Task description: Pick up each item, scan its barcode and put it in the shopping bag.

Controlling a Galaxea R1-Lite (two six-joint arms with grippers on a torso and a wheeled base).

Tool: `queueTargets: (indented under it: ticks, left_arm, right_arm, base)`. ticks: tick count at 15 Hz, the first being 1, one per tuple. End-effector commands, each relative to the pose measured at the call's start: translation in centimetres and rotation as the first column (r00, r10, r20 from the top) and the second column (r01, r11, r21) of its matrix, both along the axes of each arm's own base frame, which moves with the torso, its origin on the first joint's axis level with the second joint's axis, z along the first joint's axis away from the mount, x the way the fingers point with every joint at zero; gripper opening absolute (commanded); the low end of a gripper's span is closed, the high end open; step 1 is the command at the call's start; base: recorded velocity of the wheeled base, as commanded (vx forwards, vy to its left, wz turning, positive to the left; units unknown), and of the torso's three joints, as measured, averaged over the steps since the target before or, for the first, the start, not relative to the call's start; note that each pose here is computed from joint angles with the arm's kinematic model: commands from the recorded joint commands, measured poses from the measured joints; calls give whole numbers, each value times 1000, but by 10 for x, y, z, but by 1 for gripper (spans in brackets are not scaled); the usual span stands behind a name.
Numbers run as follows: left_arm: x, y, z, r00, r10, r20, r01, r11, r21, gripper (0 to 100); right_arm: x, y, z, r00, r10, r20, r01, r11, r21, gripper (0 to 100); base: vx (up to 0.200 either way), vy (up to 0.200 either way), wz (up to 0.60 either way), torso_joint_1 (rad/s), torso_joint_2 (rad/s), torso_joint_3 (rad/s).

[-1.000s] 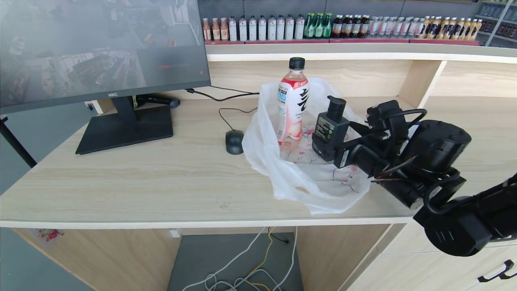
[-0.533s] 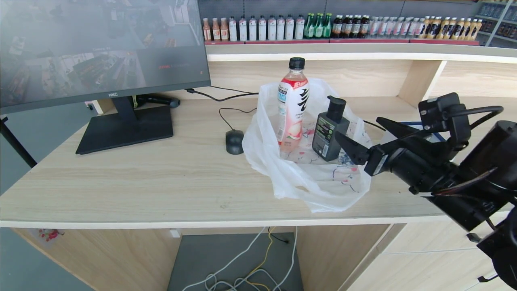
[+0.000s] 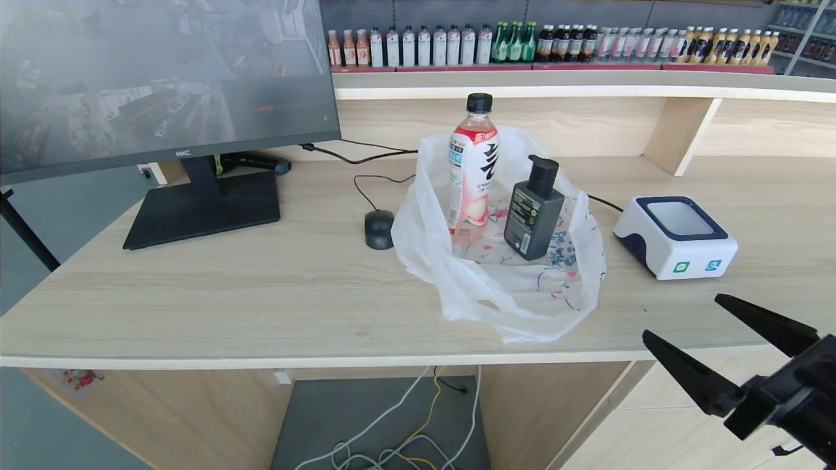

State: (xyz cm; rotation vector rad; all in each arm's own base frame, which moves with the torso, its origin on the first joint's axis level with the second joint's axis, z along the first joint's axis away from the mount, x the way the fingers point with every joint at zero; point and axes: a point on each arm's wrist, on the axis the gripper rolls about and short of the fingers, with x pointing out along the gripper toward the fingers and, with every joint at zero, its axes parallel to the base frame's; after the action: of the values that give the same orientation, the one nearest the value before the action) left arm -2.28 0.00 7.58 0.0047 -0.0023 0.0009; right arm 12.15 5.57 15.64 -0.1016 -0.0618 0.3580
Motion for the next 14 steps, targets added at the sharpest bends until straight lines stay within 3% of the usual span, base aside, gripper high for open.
queueTargets:
  ticks: [1,5,8,11,14]
  left_arm:
    - [0,0,0,1000,1,1,-1,1000,0,100]
    - [0,0,0,1000,1,1,-1,1000,0,100]
    - [0,0,0,1000,1,1,-1,1000,-2,100]
    - [0,0,0,1000,1,1,-1,1000,-3,100]
    - [0,0,0,1000,1,1,-1,1000,-3,100]
  right_arm:
    - [-40,-20,-5,1000,-10,1,10,1000,29,100]
    - [-92,-44,-38,990,-12,-143,10,1000,-16,100]
    - [-128,-61,-72,982,-23,-188,16,999,-42,100]
    - [-129,-61,-70,974,-39,-225,32,999,-34,100]
    - [-127,-61,-70,949,-183,-256,181,983,-32,100]
  base:
    - [0,0,0,0,0,0]
    - [0,0,0,0,0,0]
    - [0,0,0,0,0,0]
    - [0,0,0,0,0,0]
    - [0,0,0,0,0,0]
